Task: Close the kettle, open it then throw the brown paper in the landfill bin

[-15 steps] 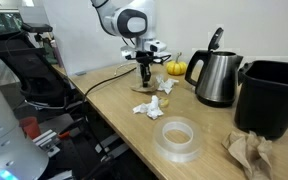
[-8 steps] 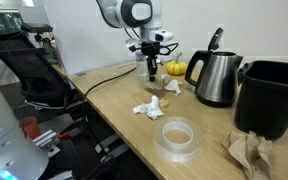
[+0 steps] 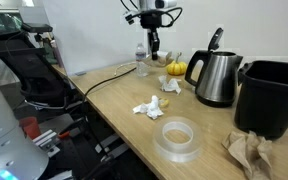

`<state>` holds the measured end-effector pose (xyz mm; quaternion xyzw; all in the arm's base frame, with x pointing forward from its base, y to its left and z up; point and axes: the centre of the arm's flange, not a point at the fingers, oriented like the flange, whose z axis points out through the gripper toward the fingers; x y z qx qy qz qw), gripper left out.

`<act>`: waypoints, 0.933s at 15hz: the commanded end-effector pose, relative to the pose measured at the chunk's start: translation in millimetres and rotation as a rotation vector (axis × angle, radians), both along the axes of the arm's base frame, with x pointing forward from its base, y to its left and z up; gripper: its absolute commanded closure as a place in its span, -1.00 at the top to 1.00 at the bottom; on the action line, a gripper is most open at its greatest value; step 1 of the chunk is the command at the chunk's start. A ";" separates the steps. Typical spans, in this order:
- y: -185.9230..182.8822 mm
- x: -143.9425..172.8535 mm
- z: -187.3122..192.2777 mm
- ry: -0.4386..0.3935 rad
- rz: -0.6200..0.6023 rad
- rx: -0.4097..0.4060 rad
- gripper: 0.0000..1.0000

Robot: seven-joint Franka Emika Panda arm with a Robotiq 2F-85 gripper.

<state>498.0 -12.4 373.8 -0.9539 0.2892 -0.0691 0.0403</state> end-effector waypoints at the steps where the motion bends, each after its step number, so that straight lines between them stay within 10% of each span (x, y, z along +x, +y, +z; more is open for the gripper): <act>1: -12.3 7.6 38.6 -0.175 -0.078 -0.045 -1.00; 14: -97.2 55.7 142.7 -0.631 -0.548 -0.340 -1.00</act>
